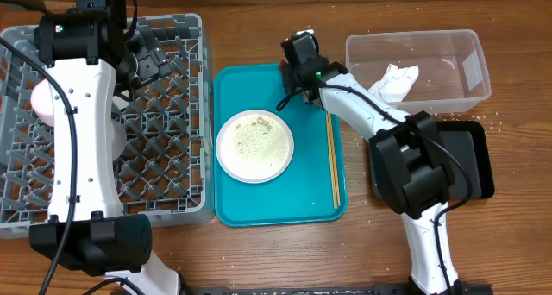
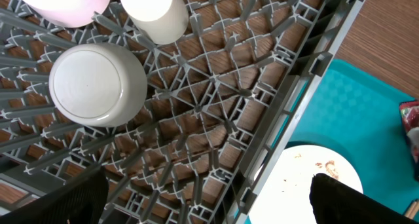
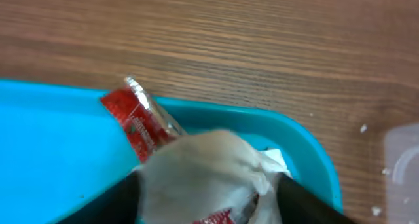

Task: Sort waste into correct bins and load items into the dishwasher
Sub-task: 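Move the right gripper back to the red wrapper on the tray, then lower the right gripper onto the red wrapper and grasp it, then carry the red wrapper to the clear plastic box and release it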

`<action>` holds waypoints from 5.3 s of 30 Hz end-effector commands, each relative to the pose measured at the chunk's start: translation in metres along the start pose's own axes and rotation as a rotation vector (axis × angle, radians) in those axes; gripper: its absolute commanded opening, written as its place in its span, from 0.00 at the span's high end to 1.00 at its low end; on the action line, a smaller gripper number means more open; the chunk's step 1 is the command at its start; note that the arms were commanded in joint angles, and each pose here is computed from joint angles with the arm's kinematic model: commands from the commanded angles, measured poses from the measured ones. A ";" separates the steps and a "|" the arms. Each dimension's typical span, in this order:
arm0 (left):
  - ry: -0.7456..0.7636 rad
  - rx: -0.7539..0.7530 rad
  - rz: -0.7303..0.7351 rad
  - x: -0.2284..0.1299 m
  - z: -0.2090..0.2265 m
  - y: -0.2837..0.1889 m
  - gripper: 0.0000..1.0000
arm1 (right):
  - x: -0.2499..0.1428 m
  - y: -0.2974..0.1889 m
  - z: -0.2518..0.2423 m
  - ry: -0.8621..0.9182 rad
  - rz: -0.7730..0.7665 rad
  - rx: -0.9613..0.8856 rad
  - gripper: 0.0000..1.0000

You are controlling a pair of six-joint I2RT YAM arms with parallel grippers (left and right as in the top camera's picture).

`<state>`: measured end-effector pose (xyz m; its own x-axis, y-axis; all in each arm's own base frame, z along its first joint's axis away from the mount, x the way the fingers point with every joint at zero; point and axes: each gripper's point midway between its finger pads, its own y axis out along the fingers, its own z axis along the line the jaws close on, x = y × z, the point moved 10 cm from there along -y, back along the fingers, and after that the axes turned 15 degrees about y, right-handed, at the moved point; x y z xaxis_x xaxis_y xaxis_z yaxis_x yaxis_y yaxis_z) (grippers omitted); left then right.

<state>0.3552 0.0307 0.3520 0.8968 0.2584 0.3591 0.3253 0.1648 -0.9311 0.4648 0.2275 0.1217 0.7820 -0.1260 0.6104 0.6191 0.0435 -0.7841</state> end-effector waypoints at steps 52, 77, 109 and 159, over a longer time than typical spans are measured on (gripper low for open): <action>-0.008 0.011 0.007 0.000 -0.001 0.003 0.00 | 0.118 -0.161 -0.092 0.657 0.026 0.064 0.05; -0.008 0.011 0.007 0.000 -0.001 0.003 0.00 | 0.027 -0.044 0.025 -0.226 0.163 0.115 0.10; -0.008 0.011 0.007 0.000 -0.001 0.003 0.00 | -0.021 0.017 0.012 -0.187 0.294 -0.022 0.61; -0.008 0.011 0.007 0.000 -0.001 0.003 0.00 | 0.126 -0.148 -0.182 1.456 0.087 -0.460 0.46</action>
<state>0.3550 0.0307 0.3519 0.8973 0.2584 0.3578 0.3239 0.1651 -0.9316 0.4676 0.0246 0.2765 -0.1089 -0.9841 0.1406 0.2646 -0.1650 -0.9501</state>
